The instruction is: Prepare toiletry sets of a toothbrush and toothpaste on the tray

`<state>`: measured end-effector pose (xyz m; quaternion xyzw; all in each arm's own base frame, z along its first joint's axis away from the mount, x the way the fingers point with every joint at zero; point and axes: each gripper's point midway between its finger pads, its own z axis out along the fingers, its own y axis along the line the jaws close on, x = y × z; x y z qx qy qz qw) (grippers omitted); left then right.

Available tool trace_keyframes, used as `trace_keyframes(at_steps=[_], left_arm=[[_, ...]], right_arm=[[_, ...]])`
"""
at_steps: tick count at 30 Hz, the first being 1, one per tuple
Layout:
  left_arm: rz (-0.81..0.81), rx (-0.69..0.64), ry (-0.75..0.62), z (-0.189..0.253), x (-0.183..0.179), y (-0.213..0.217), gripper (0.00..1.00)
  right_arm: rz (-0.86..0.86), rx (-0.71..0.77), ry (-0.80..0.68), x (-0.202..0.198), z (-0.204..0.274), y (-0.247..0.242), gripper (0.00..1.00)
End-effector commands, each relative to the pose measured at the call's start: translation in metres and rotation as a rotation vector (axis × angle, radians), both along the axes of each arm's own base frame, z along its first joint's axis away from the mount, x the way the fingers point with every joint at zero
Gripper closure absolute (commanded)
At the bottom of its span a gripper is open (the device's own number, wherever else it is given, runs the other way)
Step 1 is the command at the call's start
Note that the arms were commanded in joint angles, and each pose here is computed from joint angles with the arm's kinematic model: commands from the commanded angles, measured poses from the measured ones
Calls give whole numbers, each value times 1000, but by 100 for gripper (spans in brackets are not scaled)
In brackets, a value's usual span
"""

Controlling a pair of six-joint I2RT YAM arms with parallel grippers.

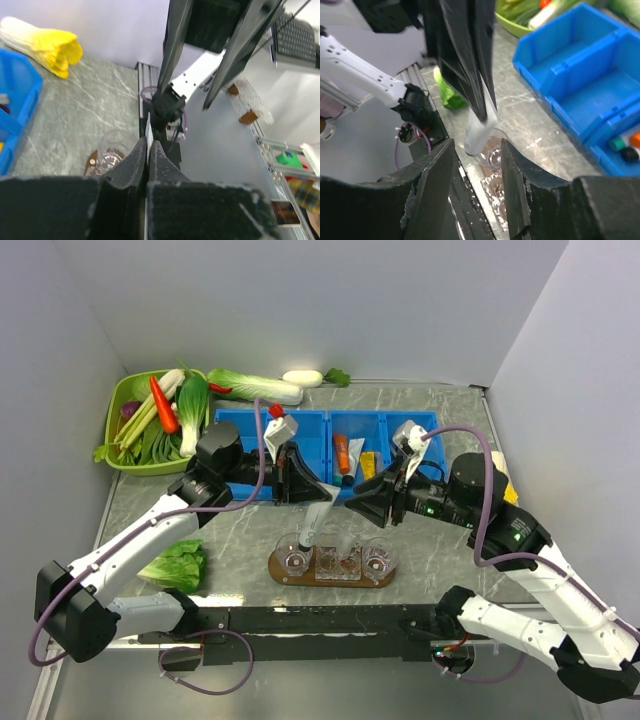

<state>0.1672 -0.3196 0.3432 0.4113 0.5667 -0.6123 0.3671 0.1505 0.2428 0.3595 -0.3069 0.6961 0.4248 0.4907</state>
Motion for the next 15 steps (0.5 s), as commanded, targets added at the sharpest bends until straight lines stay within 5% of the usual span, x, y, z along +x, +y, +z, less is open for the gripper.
trace_keyframes(at_steps=[1, 15], left_arm=[[-59, -20, -101, 15, -17, 4, 99], [-115, -10, -93, 10, -26, 3, 99]], right_arm=[[89, -15, -8, -8, 9, 9, 54], [59, -52, 5, 6, 0, 13, 61]])
